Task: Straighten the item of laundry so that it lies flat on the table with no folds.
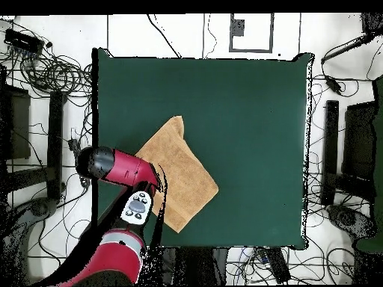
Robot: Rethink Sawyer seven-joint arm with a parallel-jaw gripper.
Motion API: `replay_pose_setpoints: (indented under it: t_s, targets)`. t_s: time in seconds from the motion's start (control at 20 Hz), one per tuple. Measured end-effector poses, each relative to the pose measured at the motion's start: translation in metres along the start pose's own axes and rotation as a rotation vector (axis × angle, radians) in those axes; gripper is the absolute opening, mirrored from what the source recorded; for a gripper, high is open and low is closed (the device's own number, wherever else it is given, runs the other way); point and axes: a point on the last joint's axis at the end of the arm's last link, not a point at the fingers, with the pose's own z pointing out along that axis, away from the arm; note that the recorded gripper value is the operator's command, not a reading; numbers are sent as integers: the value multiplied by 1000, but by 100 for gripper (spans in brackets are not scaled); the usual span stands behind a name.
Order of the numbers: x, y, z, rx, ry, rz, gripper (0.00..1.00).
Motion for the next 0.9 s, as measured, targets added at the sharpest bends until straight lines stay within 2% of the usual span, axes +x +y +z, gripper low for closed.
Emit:
replay_pose_setpoints:
  t_s: [0.45, 0.9]
  targets:
    - [-3, 6, -1, 40, 17, -2, 100]
    - [-3, 4, -2, 43, 8, -19, 100]
